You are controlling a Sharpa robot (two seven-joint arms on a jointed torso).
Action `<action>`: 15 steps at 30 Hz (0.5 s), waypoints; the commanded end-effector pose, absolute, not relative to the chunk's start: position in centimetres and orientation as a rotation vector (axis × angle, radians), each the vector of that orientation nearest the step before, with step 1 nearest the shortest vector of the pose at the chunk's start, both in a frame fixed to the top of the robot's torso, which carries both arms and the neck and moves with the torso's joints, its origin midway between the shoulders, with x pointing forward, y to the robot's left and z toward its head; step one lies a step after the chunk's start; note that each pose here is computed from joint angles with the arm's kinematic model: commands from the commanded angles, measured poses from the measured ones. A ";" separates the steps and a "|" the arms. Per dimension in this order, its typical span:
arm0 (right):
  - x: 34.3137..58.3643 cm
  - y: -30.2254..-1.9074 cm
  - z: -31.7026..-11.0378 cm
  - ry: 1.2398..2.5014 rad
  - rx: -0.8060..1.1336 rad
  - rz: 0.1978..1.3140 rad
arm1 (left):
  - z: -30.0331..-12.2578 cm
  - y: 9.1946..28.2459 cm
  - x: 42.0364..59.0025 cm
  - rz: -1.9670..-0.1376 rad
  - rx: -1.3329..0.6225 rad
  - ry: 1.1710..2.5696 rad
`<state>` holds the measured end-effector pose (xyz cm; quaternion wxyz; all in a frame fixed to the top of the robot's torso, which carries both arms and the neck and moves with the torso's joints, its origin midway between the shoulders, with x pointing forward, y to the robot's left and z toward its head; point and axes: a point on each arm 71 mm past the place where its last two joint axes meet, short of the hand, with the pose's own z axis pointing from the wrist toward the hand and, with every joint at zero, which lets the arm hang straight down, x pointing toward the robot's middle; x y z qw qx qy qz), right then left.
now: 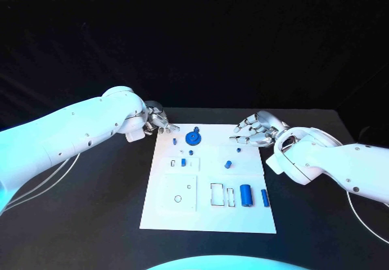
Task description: Assemble the parts on the task board
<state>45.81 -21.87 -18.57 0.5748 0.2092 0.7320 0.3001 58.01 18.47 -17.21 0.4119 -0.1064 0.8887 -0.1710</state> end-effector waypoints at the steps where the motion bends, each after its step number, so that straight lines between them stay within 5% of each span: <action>1: 45.8 -21.7 -18.5 1.709 0.475 0.715 | -17.3 18.2 58.0 -0.432 -0.218 2.273; 15: 45.7 -21.2 -18.4 1.705 0.470 0.728 | -18.4 17.9 58.3 -0.422 -0.221 2.315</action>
